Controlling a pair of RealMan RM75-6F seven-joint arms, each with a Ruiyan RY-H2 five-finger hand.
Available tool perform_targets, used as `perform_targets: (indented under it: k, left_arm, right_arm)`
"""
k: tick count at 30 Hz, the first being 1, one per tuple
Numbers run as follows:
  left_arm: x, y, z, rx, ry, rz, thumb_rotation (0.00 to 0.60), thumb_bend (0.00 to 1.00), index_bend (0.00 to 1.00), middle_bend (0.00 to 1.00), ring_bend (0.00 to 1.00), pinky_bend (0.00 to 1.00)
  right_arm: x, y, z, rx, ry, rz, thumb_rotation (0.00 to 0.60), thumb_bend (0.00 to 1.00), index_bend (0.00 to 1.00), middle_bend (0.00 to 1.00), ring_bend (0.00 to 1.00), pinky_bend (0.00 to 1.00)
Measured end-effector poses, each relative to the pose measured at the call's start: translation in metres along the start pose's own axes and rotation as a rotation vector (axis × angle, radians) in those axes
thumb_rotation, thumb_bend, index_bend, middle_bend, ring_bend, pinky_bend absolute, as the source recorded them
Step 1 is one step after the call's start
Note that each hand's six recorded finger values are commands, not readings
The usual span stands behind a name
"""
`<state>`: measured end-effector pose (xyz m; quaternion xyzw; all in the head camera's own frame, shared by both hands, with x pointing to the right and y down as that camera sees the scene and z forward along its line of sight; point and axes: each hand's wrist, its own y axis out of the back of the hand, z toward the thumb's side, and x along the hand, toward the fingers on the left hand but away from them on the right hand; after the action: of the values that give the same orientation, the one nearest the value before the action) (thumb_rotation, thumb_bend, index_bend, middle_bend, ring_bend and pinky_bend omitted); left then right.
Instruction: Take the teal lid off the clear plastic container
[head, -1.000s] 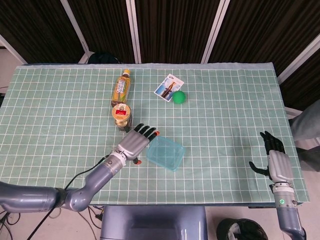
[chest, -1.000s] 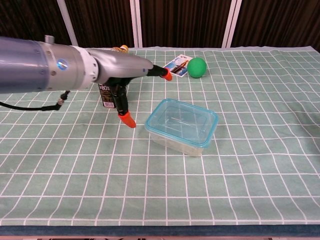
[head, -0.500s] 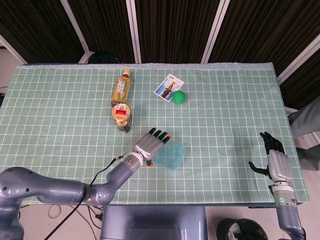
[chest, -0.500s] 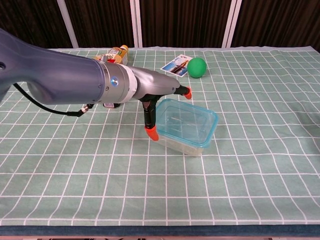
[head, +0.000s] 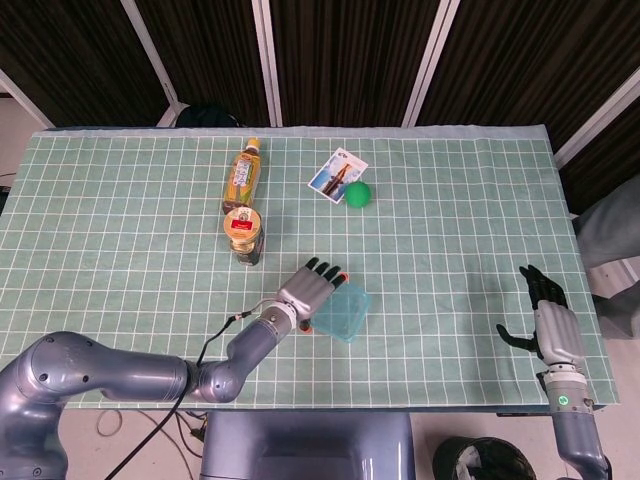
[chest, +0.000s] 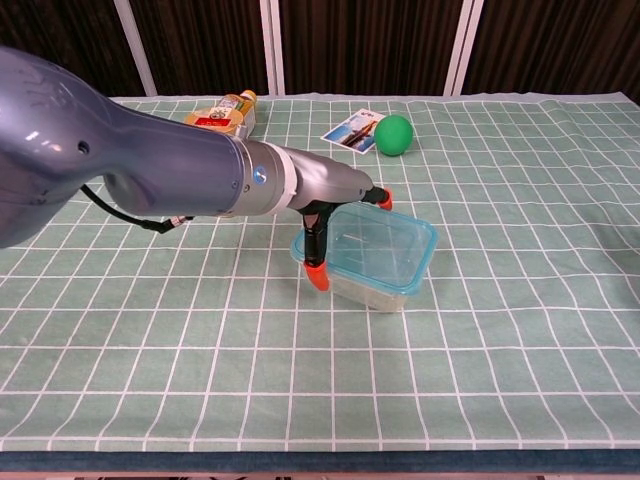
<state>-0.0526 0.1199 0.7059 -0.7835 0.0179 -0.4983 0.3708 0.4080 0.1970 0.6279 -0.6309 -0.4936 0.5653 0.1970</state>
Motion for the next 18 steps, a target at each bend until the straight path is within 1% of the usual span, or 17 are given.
perform_targets:
  k: [2, 4, 7, 13, 18]
  left_arm:
    - [0.003, 0.0, 0.0, -0.002, 0.002, 0.001, 0.6, 0.03, 0.0, 0.05, 0.04, 0.19]
    - [0.005, 0.0, 0.001, -0.008, 0.004, 0.008, 0.6, 0.08, 0.0, 0.15, 0.13, 0.29]
    - [0.007, 0.002, 0.003, -0.008, -0.002, 0.028, 0.6, 0.08, 0.01, 0.21, 0.2, 0.36]
    - [0.007, 0.006, 0.003, 0.006, -0.032, 0.077, 0.6, 0.08, 0.02, 0.21, 0.22, 0.38]
    - [0.003, 0.007, -0.001, 0.019, -0.054, 0.092, 0.6, 0.08, 0.02, 0.21, 0.21, 0.38]
  right_arm:
    - [0.0, 0.0, 0.0, -0.001, 0.0, 0.0, 0.6, 0.33, 0.0, 0.0, 0.0, 0.0]
    - [0.0, 0.0, 0.0, -0.002, 0.001, 0.001, 0.6, 0.33, 0.0, 0.0, 0.0, 0.0]
    - [0.001, 0.001, 0.001, -0.002, 0.003, 0.001, 0.6, 0.33, 0.0, 0.0, 0.0, 0.0]
    - [0.001, 0.002, 0.004, -0.003, 0.011, -0.007, 0.6, 0.33, 0.0, 0.0, 0.0, 0.0]
    - [0.0, 0.004, 0.013, -0.002, 0.04, -0.018, 0.6, 0.33, 0.0, 0.0, 0.0, 0.0]
